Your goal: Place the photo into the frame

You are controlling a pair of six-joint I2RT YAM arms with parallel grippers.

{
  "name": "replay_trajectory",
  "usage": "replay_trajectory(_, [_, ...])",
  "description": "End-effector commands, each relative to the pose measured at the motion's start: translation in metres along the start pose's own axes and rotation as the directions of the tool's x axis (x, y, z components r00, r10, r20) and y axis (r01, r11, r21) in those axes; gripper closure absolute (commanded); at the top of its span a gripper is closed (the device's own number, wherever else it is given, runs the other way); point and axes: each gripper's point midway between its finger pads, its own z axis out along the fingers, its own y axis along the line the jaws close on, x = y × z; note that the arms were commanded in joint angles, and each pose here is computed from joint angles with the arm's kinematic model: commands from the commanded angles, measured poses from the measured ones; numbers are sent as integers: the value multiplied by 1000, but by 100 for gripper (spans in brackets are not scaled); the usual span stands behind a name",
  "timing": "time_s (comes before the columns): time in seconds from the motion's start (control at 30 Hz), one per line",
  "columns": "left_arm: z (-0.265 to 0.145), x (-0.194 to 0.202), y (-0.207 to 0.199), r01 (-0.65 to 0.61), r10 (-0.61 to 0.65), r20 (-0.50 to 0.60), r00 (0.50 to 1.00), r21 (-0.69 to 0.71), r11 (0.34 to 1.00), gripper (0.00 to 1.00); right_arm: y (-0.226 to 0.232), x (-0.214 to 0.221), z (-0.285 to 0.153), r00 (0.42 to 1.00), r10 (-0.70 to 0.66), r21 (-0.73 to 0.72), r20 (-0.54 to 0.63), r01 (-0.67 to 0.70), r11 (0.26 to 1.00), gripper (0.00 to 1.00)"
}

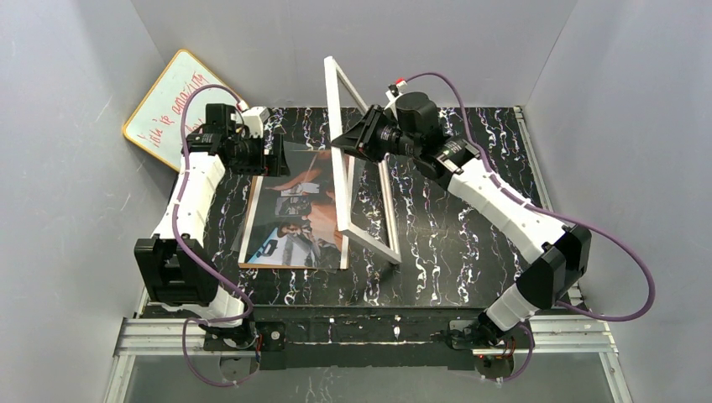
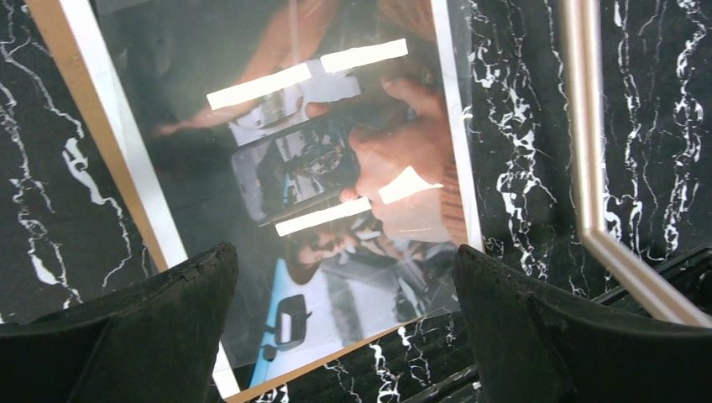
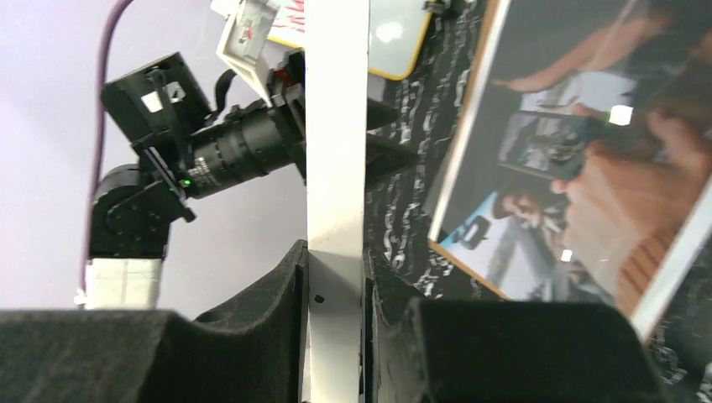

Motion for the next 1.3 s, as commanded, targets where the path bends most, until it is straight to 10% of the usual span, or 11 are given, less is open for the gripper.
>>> replay_trajectory(0.0, [-4,-15,-20,16,-18,47,999,50,999,2,49,-11,-13,999,49,-253,5,-46,966,99])
replay_trajectory(0.43, [14,-51,-71,-28,20,156,988,49,998,2,6,-17,-30,976,213,-326,-44,-215,920,98])
replay_trajectory(0.6, [18,-83,-100,-73,61,232,971,41,997,2,-12,-21,-37,976,211,-259,-50,-217,941,47])
replay_trajectory(0.73, [27,-103,-124,-117,106,262,959,26,993,2,-31,-24,-42,986,160,-142,-48,-165,976,29])
replay_trajectory(1.27, [60,-111,-185,-243,230,256,939,20,970,2,-60,-39,-93,999,-49,70,-17,51,996,5])
